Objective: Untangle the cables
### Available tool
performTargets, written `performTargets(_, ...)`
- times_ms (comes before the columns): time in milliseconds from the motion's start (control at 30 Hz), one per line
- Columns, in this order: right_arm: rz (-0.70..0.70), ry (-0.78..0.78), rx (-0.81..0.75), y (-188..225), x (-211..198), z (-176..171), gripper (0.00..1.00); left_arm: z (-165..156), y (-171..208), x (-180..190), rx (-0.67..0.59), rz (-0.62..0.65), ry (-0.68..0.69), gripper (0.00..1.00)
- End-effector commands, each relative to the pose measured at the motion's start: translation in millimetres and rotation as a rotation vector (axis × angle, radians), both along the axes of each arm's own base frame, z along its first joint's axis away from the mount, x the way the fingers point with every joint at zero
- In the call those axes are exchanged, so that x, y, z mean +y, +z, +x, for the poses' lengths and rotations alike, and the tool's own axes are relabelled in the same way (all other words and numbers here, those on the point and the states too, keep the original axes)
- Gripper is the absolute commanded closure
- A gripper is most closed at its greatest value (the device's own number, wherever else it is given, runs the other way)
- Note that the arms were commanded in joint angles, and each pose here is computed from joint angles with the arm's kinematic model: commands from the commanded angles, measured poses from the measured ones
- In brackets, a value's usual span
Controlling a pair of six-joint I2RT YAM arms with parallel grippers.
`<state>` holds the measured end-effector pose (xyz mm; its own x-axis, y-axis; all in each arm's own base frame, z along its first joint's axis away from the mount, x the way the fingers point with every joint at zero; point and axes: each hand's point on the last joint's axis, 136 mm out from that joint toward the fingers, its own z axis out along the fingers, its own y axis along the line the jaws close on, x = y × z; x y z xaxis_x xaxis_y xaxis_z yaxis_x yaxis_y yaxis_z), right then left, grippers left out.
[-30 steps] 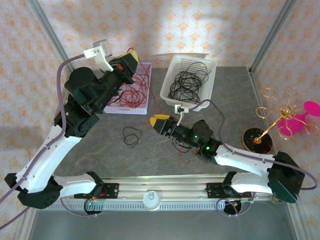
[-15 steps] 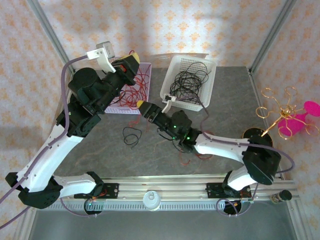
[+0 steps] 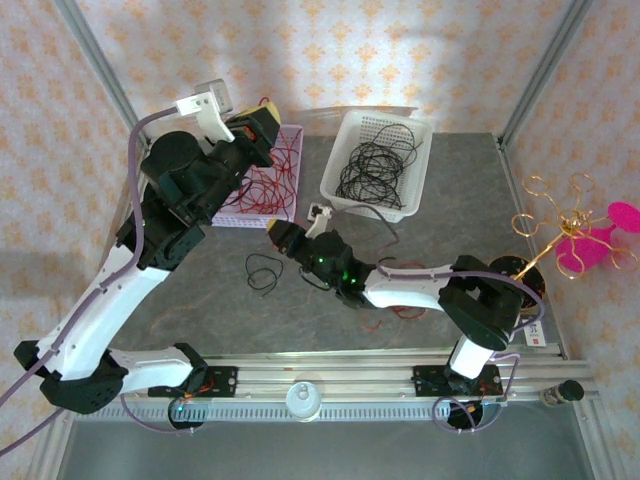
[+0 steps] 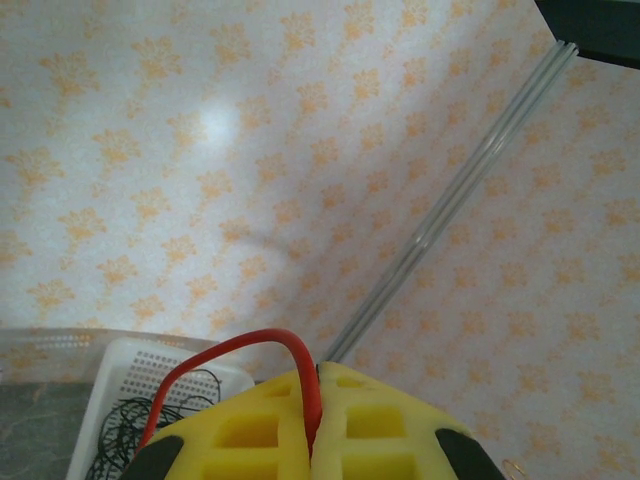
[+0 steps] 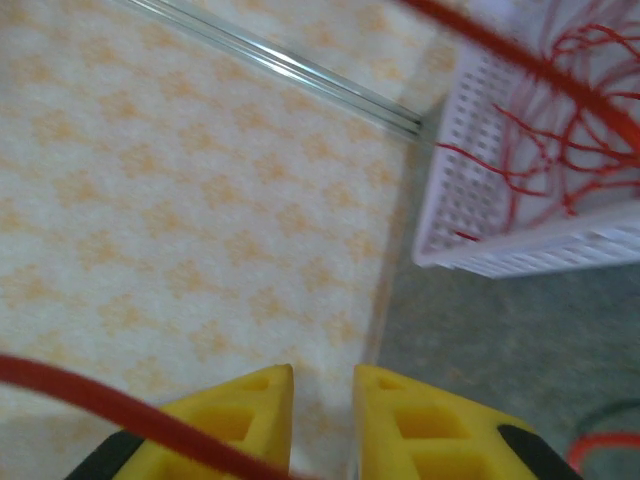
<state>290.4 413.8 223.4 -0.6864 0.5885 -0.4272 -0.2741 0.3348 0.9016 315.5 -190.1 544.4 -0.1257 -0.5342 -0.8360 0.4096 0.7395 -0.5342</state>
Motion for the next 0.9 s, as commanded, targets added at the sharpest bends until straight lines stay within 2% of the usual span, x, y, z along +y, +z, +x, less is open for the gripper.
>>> performTargets(0,-0.092,-0.014,0.019,-33,-14,-6,0.84,-10,33,12,-0.085,-0.013,0.042,1.00)
performTargets(67,-0.126,-0.010,0.008,-40,-19,-10,0.95,-9,36,12,-0.094,-0.011,0.047,1.00)
performTargets(133,-0.158,0.002,-0.026,-40,-23,-13,1.00,-7,37,10,-0.098,-0.010,0.044,1.00)
performTargets(433,-0.385,0.066,-0.300,-36,-41,-29,1.00,-1,38,7,-0.089,0.011,0.055,1.00)
performTargets(533,-0.499,0.099,-0.404,-43,-48,-36,1.00,1,41,9,-0.086,0.027,0.071,1.00)
performTargets(700,-0.777,0.209,-0.631,-61,-45,-62,1.00,3,48,10,-0.087,0.047,0.088,1.00)
performTargets(767,-0.868,0.219,-0.678,-69,-46,-68,1.00,4,50,10,-0.087,0.052,0.090,1.00)
performTargets(867,-0.932,0.195,-0.701,-75,-53,-71,1.00,4,54,10,-0.091,0.056,0.093,1.00)
